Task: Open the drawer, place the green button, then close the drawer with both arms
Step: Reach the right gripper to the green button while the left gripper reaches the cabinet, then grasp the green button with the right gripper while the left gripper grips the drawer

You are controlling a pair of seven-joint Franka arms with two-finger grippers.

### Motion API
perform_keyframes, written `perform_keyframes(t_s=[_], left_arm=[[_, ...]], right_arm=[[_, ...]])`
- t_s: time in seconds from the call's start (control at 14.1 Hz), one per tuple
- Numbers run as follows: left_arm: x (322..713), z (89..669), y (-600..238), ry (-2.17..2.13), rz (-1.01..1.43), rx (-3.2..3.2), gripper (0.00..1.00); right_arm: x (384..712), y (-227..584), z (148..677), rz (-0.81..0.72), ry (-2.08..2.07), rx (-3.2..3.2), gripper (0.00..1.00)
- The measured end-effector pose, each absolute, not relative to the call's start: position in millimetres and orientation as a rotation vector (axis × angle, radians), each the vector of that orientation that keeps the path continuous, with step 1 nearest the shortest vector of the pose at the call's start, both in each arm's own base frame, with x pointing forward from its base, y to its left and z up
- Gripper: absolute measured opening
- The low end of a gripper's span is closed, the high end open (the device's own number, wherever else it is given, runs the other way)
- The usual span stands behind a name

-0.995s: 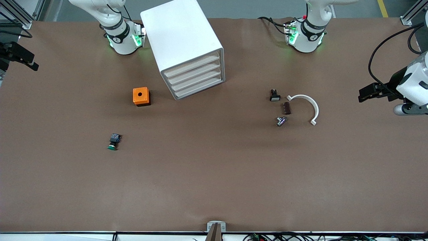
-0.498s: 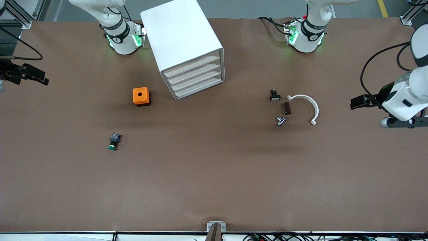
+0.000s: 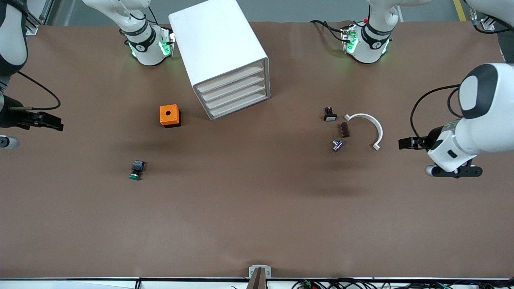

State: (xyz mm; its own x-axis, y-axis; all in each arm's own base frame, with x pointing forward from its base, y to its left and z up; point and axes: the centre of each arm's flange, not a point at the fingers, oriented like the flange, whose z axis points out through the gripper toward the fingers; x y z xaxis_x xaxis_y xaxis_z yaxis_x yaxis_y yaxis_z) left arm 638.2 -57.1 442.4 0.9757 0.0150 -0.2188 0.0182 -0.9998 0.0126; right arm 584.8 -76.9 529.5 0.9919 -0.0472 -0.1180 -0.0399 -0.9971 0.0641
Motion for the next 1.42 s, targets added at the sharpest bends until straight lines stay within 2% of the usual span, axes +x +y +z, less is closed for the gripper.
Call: perform_keyframes(t_s=[0.21, 0.36, 0.57, 0.71, 1.07, 1.42], left_arm=[[646.3, 412.8, -88.8, 0.135, -0.342, 3.121, 1.0], [648.9, 388.7, -119.3, 0.218, -0.347, 3.131, 1.0], [646.9, 350.0, -171.6, 0.371, -0.355, 3.145, 1.0], [642.7, 332.7, -197.4, 0.447, -0.362, 3.151, 1.0], [627.0, 318.6, -261.4, 0.678, -0.381, 3.128, 1.0], [596.8, 309.6, -317.6, 0.906, -0.609, 2.986, 1.0]], right_arm=[[598.3, -69.8, 504.2, -0.155, -0.083, 3.114, 1.0], [605.0, -65.9, 462.8, -0.128, -0.127, 3.156, 1.0], [598.5, -65.1, 397.5, -0.122, -0.242, 3.154, 1.0], [592.8, -60.1, 380.5, -0.138, -0.364, 3.138, 1.0], [592.0, -7.1, 343.4, 0.04, -0.409, 3.136, 1.0], [595.4, 5.3, 273.5, 0.085, -0.41, 3.126, 1.0]])
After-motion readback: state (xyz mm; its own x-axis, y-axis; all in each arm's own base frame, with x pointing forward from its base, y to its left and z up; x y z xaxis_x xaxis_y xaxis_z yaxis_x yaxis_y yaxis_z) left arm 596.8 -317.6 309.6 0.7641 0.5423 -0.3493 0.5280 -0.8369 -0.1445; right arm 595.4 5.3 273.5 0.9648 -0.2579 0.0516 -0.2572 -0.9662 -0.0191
